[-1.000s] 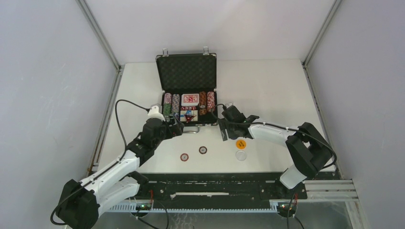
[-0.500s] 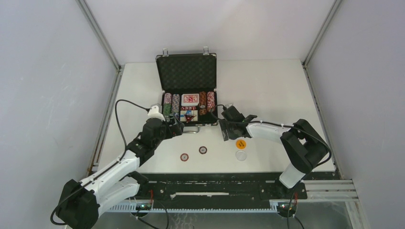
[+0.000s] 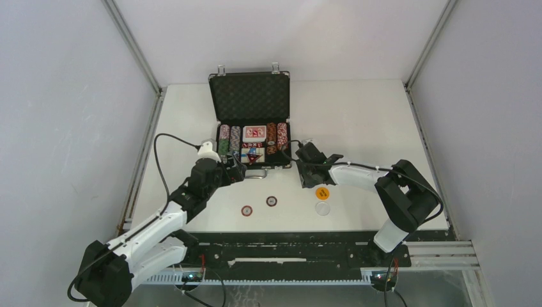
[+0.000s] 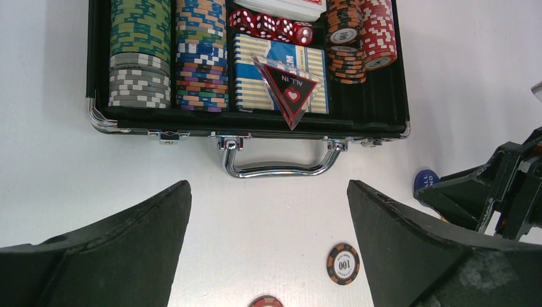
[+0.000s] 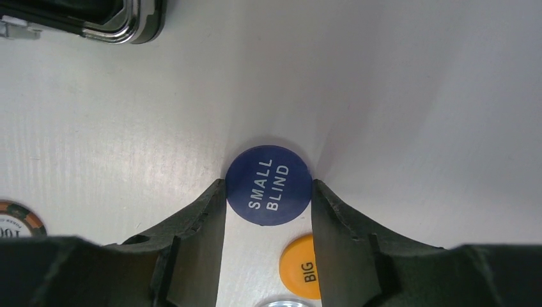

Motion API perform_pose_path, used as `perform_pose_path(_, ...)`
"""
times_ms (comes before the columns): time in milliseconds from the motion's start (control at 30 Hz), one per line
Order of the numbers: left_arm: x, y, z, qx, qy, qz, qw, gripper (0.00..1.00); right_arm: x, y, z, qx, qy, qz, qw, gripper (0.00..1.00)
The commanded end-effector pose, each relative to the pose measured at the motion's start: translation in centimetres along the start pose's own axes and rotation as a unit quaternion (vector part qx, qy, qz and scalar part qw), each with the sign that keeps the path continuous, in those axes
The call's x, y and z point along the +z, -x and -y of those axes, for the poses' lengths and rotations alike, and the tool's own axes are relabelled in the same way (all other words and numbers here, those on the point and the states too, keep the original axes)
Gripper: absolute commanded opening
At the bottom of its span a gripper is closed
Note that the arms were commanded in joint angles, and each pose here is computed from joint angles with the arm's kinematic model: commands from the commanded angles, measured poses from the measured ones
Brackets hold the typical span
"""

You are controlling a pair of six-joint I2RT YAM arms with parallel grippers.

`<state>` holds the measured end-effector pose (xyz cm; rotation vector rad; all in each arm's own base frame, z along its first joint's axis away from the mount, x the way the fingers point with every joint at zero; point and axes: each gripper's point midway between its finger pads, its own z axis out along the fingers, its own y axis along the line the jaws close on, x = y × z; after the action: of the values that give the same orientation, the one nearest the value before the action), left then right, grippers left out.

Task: Pack up texas hold em set

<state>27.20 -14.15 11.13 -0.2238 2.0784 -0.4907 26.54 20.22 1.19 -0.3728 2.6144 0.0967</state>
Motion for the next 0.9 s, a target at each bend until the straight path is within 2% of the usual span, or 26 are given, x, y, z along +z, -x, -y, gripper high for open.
perform_pose_path(0,-0.1,1.2,0.3,-0.004,-0.007,0.025,1.000,0.96,-1.3,1.3,-1.3,0.005,0.018,0.008,1.000,0.45)
perform_pose_path(300,-0.1,1.1,0.2,-0.004,-0.005,0.024,1.000,0.96,-4.0,5.3,-2.9,-0.006,0.045,0.052,0.998,0.46)
perform_pose_path(500,-0.1,1.1,0.1,-0.005,-0.003,0.026,1.000,0.96,-4.1,7.6,-4.8,-0.023,0.062,0.063,0.996,0.47)
perform_pose_path(733,-0.4,1.3,-0.4,-0.012,0.007,0.035,0.999,0.96,-4.3,13.3,-8.6,-0.049,0.088,0.086,0.991,0.49)
perform_pose_path(867,-0.8,1.7,-0.8,-0.019,0.013,0.051,0.998,0.96,-2.9,15.8,-10.9,-0.073,0.097,0.084,0.989,0.49)
